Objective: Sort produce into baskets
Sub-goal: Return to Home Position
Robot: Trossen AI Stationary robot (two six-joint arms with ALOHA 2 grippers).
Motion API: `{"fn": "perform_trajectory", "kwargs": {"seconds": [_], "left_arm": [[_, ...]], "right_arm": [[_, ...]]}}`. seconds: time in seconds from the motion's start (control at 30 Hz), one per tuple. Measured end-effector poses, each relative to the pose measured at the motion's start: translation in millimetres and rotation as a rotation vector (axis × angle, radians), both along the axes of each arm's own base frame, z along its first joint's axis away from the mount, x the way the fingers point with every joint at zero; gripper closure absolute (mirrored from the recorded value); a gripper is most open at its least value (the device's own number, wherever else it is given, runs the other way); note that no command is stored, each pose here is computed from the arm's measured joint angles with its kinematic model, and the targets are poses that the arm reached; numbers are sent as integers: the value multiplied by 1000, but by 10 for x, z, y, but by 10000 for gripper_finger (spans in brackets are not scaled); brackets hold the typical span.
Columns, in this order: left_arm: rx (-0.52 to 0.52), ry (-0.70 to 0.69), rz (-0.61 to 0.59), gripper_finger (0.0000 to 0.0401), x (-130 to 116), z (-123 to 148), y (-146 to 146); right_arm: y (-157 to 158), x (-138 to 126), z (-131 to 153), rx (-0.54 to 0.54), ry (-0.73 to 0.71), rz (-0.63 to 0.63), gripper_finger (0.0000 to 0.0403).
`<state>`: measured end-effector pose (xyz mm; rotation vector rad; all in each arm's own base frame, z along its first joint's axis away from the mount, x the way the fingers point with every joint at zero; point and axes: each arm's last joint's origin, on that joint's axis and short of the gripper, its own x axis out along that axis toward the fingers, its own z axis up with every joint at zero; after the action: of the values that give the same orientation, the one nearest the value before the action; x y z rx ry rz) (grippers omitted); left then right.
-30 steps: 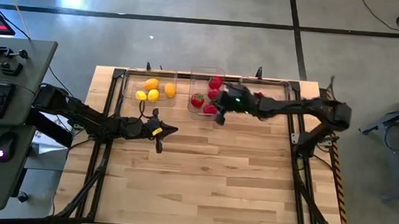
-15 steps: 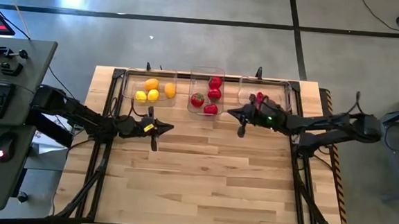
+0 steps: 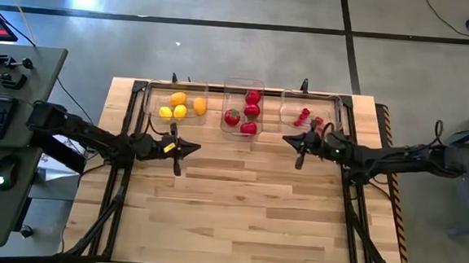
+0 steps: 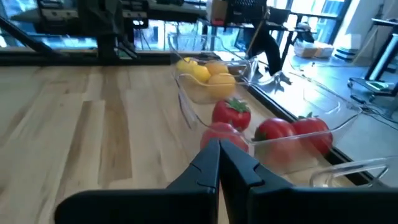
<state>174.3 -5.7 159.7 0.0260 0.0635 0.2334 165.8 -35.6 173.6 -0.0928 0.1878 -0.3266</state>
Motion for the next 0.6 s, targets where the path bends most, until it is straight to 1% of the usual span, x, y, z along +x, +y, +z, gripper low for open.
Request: {"fn": "perform_trajectory", "kwargs": {"seconds": [0.2, 0.37, 0.47, 0.57, 0.6], "left_arm": [[1, 11, 0, 401, -14, 3, 1], [0, 13, 5, 401, -14, -1, 13], [-2, 3, 10, 401, -49, -32, 35], [-10, -54, -15, 401, -152, -76, 48], [-17, -53, -16, 401, -157, -76, 53]], "right_arm": [[69, -196, -84, -9, -63, 23, 403], [105, -312, -142, -27, -100, 75, 403], [113, -354, -163, -20, -66, 79, 403], [119, -396, -184, -13, -37, 78, 403], [122, -411, -186, -9, -33, 79, 403]]}}
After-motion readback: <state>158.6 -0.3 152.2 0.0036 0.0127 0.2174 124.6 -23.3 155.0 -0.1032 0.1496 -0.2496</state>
